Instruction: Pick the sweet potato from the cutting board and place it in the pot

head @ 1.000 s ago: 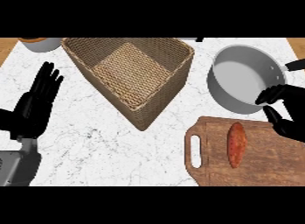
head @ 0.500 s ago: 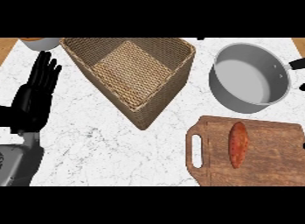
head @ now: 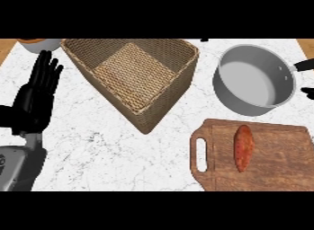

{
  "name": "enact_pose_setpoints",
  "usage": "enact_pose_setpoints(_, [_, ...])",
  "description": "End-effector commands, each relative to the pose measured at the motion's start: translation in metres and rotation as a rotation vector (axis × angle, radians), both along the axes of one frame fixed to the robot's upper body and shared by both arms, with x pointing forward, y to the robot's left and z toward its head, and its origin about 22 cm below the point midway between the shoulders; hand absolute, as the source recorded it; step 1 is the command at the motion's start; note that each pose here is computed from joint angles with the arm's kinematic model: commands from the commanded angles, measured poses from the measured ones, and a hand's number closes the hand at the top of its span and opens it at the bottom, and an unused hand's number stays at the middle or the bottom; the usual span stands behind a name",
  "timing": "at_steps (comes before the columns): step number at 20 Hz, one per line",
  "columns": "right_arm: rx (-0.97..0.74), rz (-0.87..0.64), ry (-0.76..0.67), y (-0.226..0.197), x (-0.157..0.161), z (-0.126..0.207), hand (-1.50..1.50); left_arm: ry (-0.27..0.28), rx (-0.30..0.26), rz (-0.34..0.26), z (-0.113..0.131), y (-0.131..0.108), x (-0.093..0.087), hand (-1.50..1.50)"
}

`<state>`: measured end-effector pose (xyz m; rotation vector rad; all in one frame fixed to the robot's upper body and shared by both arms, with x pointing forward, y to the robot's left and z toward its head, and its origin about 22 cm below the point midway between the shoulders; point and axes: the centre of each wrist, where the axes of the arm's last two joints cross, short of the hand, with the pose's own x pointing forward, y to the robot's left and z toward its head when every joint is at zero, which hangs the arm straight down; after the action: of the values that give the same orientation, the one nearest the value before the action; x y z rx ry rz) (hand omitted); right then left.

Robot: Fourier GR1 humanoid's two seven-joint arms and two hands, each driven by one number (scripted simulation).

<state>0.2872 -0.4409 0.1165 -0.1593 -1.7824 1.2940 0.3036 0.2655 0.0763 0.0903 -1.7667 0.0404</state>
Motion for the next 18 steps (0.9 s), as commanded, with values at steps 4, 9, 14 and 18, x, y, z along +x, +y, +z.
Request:
enact_pose_setpoints(4, [-0.141, 0.122, 0.078, 0.028, 0.010, -0.013, -1.50, 0.009, 0.003, 0.019, 0.004, -0.014, -0.001, 0.00])
enact_pose_setpoints(9, [-0.207, 0.108, 0.129, 0.066, 0.005, -0.010, -1.50, 0.000, 0.008, 0.030, 0.010, 0.015, -0.001, 0.00])
enact_pose_setpoints(14, [-0.230, 0.106, 0.190, 0.079, 0.005, -0.039, -1.50, -0.004, 0.010, 0.023, 0.001, 0.007, 0.002, 0.00])
enact_pose_setpoints(18, [-0.236, 0.122, 0.201, 0.085, 0.001, -0.063, -1.50, 0.001, 0.014, 0.015, -0.004, 0.001, -0.016, 0.00])
